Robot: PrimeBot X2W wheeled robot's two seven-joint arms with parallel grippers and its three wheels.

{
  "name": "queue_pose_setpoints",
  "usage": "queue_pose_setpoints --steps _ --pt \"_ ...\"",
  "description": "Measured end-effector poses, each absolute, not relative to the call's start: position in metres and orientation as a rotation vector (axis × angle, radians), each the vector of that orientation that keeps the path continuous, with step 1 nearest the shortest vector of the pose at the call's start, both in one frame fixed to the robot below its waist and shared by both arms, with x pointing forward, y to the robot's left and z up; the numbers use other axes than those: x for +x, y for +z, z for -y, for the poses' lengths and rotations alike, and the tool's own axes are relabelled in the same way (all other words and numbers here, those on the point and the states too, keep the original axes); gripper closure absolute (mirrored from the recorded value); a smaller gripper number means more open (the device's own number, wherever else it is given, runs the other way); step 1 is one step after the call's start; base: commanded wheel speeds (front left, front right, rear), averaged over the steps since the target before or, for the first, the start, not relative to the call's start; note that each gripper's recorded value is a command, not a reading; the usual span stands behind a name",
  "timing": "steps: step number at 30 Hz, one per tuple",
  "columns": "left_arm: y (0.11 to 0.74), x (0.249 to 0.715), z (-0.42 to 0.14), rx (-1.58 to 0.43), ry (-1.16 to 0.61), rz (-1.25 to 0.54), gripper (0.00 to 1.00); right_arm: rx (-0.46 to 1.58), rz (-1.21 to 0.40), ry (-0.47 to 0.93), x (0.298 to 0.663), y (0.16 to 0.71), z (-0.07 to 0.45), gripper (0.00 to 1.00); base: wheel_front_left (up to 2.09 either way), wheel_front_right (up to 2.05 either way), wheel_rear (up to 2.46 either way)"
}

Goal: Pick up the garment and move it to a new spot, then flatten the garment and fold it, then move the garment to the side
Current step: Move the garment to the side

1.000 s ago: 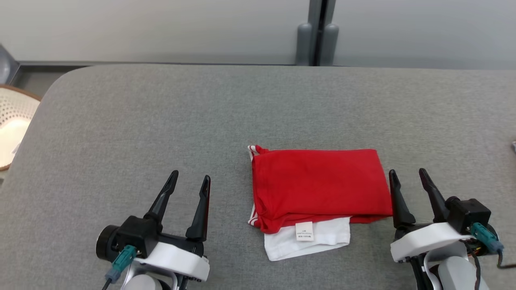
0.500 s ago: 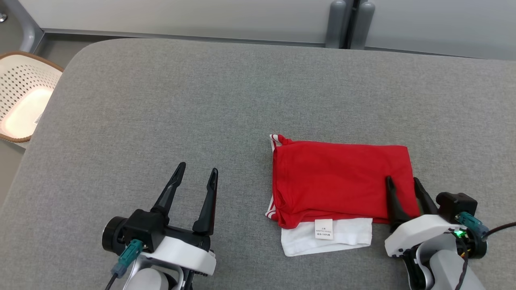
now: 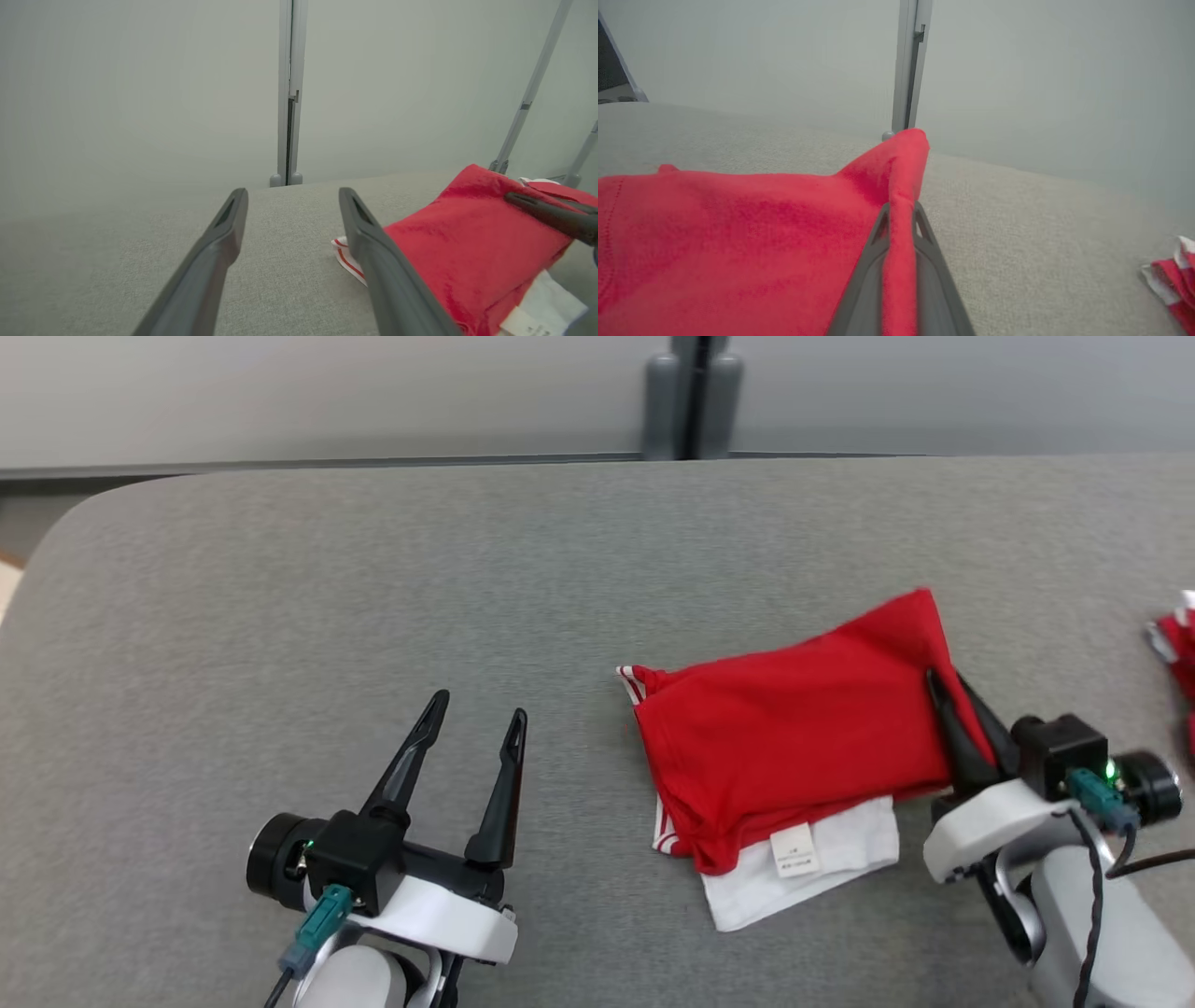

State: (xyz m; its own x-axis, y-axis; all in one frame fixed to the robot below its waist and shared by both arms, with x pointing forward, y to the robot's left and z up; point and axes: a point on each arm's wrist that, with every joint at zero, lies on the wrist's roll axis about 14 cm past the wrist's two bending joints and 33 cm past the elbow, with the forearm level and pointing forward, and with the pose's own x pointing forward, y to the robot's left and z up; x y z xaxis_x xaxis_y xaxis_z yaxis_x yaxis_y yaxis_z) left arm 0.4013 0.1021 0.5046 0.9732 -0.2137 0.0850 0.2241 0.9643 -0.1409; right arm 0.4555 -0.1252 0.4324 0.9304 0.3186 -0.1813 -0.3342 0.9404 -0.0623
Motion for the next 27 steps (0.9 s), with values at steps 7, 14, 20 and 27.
queue_pose_setpoints --steps 7,14,20,27 --pt "0.512 0.420 -0.041 -0.163 -0.405 0.100 0.00 -0.295 -0.070 0.281 0.460 0.476 0.193 1.00 0.00 0.00 0.00" --pt "0.501 0.444 0.019 -0.163 -0.583 0.100 0.00 -0.449 -0.084 0.128 0.466 0.500 0.287 1.00 0.00 0.00 0.00" --pt "0.469 0.462 0.047 -0.167 -0.664 0.058 0.00 -0.495 -0.112 -0.035 0.473 0.512 0.357 1.00 0.00 0.00 0.00" --pt "0.427 0.473 0.059 -0.174 -0.720 -0.010 0.00 -0.551 -0.231 -0.135 0.472 0.488 0.404 1.00 0.00 0.00 0.00"
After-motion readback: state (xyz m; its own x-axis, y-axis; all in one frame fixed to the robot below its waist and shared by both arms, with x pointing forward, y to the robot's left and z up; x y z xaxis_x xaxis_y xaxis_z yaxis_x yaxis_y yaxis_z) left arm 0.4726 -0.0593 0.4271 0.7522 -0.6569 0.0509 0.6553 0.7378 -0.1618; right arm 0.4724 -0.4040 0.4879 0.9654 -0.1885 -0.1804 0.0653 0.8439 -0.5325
